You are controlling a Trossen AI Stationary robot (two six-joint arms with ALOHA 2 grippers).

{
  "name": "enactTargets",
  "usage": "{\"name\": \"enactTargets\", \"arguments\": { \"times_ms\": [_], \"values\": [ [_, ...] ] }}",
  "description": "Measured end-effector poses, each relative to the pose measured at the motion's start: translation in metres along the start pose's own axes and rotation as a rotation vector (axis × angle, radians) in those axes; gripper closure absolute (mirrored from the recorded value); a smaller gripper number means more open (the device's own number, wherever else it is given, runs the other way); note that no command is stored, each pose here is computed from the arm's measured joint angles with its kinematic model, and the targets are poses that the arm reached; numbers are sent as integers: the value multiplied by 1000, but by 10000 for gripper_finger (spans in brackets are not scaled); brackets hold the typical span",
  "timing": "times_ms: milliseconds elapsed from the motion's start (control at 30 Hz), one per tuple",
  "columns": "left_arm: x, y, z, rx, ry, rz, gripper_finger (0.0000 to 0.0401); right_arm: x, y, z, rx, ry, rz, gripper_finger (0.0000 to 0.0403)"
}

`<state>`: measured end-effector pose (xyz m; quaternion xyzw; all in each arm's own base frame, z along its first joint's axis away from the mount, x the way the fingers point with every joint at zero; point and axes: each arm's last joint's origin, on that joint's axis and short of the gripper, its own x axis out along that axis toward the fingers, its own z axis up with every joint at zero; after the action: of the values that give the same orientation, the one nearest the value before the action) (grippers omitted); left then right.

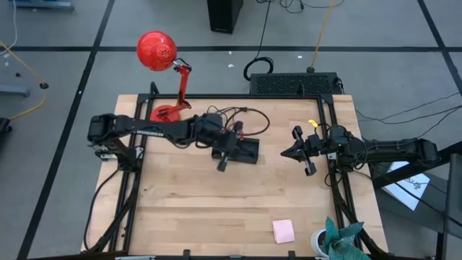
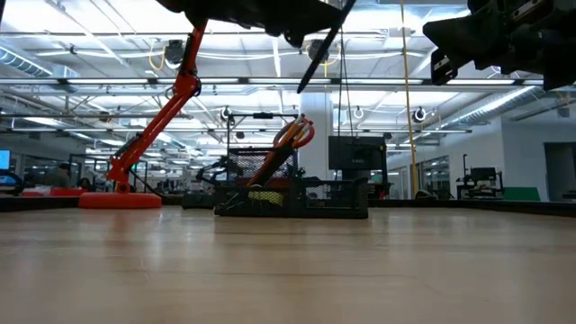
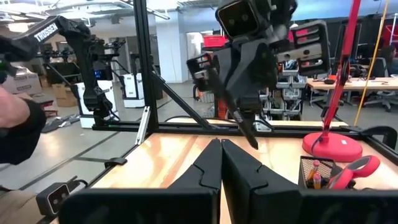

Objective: Pick and place office supplies into organizer
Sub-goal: Put the black ballpen into the black desk organizer

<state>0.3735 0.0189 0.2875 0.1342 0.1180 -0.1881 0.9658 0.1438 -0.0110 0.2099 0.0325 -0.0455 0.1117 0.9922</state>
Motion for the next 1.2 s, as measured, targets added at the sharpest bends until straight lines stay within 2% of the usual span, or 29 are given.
{"name": "enactTargets", "arguments": {
  "times_ms": [67, 133, 267, 400, 500, 633, 800, 967, 1200],
  "values": [
    [4, -8, -1, -14, 28, 74, 386, 0, 0, 0, 0, 0, -3, 403],
    [9, -20, -4, 24, 88, 126, 388, 0, 0, 0, 1, 2, -3, 403],
    [13, -38, -8, 106, 143, 154, 395, 0, 0, 0, -1, 0, -6, 403],
    [-6, -40, -7, 122, 126, 235, 389, 0, 0, 2, -8, -22, -4, 403],
    [-29, -43, -19, 115, 123, 280, 395, 0, 0, 3, -2, -32, -3, 403],
    [-66, -38, -33, 93, 10, 344, 390, 0, 0, 5, 8, -46, -1, 403],
    [-89, -28, -42, 71, -124, 297, 391, 0, 0, 6, 6, -57, -21, 403],
    [-94, -11, -59, 24, -96, 295, 391, 0, -2, 5, 10, -57, -76, 403],
    [-91, 12, -85, -33, -53, 316, 395, 1, -3, 4, 7, -53, -80, 403]
  ]
}}
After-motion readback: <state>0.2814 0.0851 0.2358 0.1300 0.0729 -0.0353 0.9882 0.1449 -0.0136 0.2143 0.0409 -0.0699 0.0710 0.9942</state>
